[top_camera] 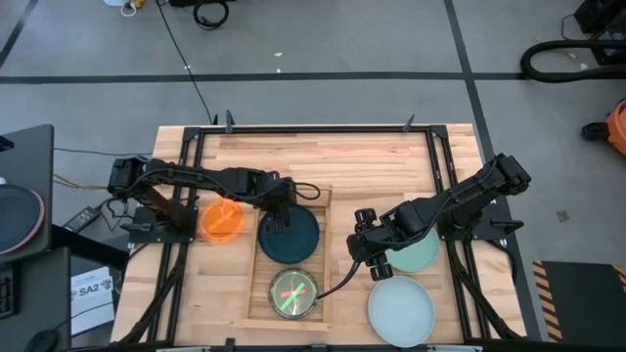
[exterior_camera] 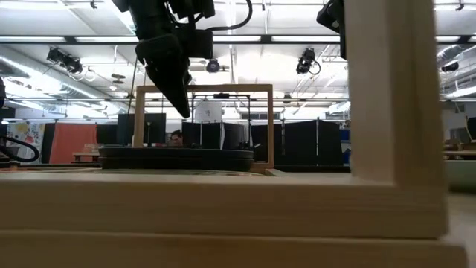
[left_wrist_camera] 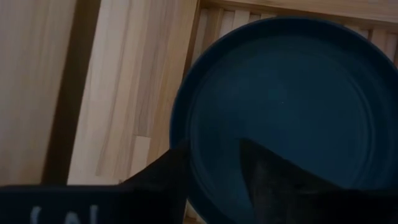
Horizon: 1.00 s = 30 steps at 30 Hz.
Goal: Place and stack plates onto a shelf
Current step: Stack the big gray plate on top of the big black plate on the shelf
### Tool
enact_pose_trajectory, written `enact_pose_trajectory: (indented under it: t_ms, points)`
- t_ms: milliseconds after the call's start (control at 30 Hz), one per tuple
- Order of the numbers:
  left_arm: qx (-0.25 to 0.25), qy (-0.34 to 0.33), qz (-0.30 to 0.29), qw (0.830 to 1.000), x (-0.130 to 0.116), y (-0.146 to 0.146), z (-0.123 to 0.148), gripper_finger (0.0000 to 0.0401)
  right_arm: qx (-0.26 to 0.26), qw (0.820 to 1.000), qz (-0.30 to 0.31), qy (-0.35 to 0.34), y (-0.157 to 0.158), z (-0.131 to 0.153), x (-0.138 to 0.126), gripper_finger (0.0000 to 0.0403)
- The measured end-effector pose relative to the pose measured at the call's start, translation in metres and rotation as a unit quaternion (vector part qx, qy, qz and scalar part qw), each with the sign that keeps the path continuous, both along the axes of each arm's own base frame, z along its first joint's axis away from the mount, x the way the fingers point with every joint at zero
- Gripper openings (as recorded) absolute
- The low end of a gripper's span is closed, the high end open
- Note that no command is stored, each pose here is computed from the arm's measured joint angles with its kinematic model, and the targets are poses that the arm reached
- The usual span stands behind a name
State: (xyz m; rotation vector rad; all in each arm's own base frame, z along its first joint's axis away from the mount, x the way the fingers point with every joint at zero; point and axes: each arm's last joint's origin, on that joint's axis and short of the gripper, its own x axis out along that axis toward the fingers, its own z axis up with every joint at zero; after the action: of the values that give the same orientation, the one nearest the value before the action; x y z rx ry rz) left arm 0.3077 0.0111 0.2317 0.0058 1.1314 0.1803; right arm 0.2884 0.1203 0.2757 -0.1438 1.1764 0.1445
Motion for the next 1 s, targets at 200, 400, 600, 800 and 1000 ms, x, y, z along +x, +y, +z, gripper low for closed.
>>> enact_pose_trajectory:
  t_ms: [200,400,600,800,1000]
  points:
    - [0.0,0.0,0.0,1.0,0.0,0.0,0.0,0.017,0.0,1.0,0.0,0.0,0.0,0.0,0.0,0.019]
    - [0.0,0.0,0.0,1.0,0.0,0.0,0.0,0.0179,0.0,1.0,0.0,0.0,0.0,0.0,0.0,0.019]
    - [-0.001,0.0,-0.002,1.0,0.0,-0.002,0.0,0.0177,0.0,1.0,0.0,0.0,0.0,0.0,0.0,0.019]
    - [-0.029,0.001,-0.024,0.999,0.001,-0.008,0.006,0.0177,0.0,1.0,0.0,0.0,0.0,0.0,0.0,0.019]
    - [-0.055,0.001,-0.045,0.997,0.004,-0.015,0.028,0.0176,0.0,1.0,0.0,0.0,0.0,0.0,0.0,0.019]
